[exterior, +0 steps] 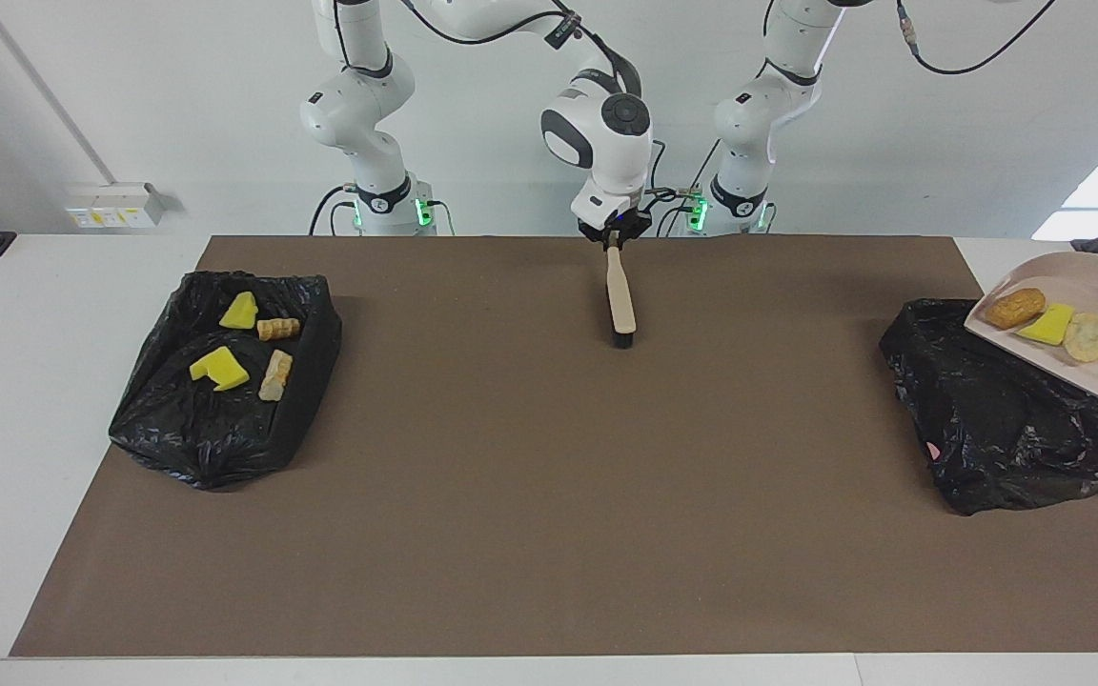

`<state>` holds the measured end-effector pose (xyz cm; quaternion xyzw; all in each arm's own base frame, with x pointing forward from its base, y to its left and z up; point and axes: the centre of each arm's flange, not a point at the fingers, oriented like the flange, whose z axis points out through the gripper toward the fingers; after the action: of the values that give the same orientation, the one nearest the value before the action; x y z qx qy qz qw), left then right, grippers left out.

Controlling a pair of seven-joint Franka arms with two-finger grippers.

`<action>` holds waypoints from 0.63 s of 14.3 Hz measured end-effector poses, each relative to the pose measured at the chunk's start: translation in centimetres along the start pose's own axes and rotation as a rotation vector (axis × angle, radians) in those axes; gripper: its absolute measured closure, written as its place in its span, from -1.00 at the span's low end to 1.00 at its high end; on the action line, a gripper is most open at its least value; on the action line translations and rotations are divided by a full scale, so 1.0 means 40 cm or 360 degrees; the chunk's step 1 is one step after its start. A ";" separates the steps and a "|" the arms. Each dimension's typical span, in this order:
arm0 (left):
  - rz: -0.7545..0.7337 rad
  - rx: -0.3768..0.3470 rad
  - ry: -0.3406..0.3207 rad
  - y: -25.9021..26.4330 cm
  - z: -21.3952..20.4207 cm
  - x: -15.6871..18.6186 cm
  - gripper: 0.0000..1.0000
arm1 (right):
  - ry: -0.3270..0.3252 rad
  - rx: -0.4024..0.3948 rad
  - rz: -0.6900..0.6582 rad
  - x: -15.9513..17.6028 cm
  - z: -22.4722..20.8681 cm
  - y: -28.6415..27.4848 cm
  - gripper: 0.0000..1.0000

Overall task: Sweep and dump trash in bin
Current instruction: 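Tip the dustpan with the left gripper to dump pieces into the bin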

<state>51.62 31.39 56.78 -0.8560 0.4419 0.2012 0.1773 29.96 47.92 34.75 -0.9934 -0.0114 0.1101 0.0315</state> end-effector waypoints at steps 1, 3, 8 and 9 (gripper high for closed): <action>0.0026 0.0015 -0.0017 -0.007 0.004 0.015 0.36 | -0.0001 0.0001 0.0001 0.000 0.000 0.000 0.50; 0.0081 0.0079 -0.0097 -0.022 -0.002 0.035 0.36 | -0.0001 0.0001 0.0002 0.001 0.000 0.000 0.50; 0.0215 0.0240 -0.0292 -0.043 -0.082 0.080 0.36 | -0.0001 0.0001 0.0002 0.001 0.000 0.000 0.50; 0.0235 0.0260 -0.0316 -0.044 -0.092 0.090 0.36 | -0.0001 0.0002 0.0002 0.001 0.000 0.000 0.50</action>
<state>55.66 28.11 58.37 -0.7798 0.4989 0.2608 0.2740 29.99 47.90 34.75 -0.9933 -0.0106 0.1105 0.0319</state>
